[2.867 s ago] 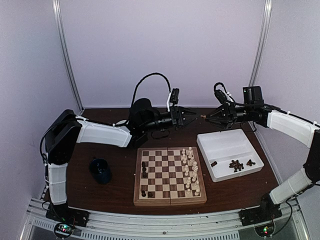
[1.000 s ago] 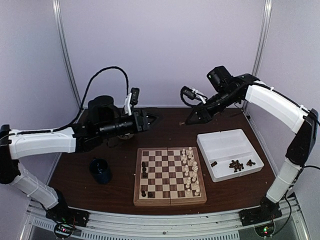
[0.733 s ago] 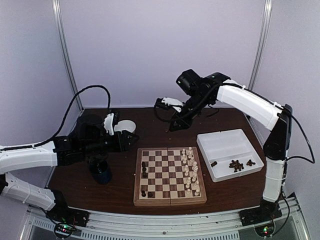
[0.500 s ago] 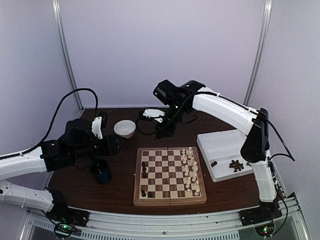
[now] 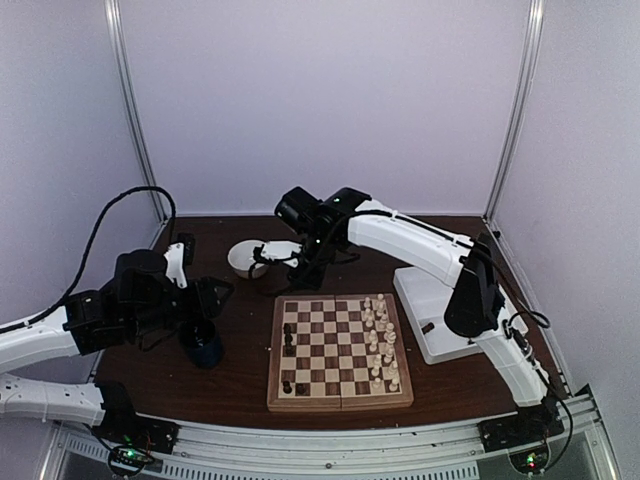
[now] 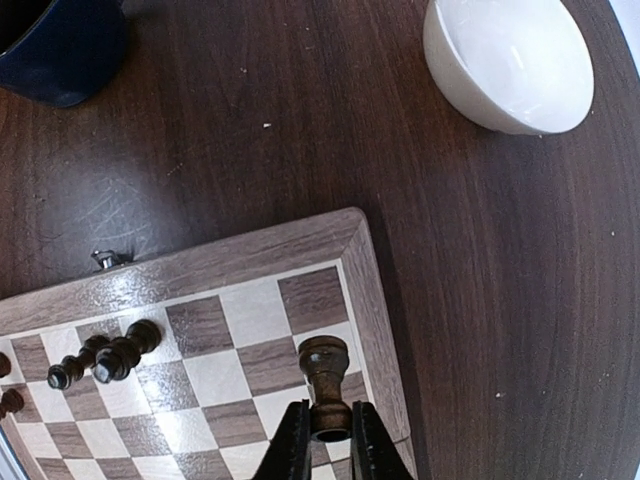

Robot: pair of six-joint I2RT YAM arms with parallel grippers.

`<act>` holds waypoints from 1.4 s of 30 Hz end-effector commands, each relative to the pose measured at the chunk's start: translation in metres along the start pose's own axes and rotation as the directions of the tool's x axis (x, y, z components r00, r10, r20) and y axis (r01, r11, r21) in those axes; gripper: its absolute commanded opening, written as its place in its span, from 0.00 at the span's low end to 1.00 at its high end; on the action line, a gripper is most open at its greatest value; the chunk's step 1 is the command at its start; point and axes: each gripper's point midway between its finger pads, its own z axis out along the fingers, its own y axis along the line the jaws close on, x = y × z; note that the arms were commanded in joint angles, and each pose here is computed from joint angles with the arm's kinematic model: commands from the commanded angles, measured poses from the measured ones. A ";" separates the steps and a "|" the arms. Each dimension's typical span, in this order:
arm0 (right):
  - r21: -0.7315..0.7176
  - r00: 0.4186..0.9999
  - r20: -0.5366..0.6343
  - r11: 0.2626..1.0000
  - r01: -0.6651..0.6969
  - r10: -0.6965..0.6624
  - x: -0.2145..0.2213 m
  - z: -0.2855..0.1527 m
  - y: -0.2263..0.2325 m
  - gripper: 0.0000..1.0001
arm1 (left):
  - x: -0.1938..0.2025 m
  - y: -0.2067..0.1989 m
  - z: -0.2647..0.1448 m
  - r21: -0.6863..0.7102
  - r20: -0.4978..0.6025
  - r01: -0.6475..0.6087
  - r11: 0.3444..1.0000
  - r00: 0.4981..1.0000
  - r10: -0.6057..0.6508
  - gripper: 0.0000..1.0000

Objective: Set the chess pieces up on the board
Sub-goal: Place the rook at h8.

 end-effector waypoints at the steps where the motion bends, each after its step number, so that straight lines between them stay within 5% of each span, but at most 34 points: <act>1: 0.036 0.999 0.017 0.999 0.030 -0.030 -0.011 0.015 -0.001 0.07 | 0.002 0.009 -0.002 -0.028 0.012 0.018 0.999 1.000 -0.018 0.52; 42: 0.017 0.994 -0.097 0.998 0.052 -0.051 0.015 0.058 0.008 0.09 | 0.012 0.014 0.010 -0.051 -0.010 0.009 0.999 1.000 -0.010 0.53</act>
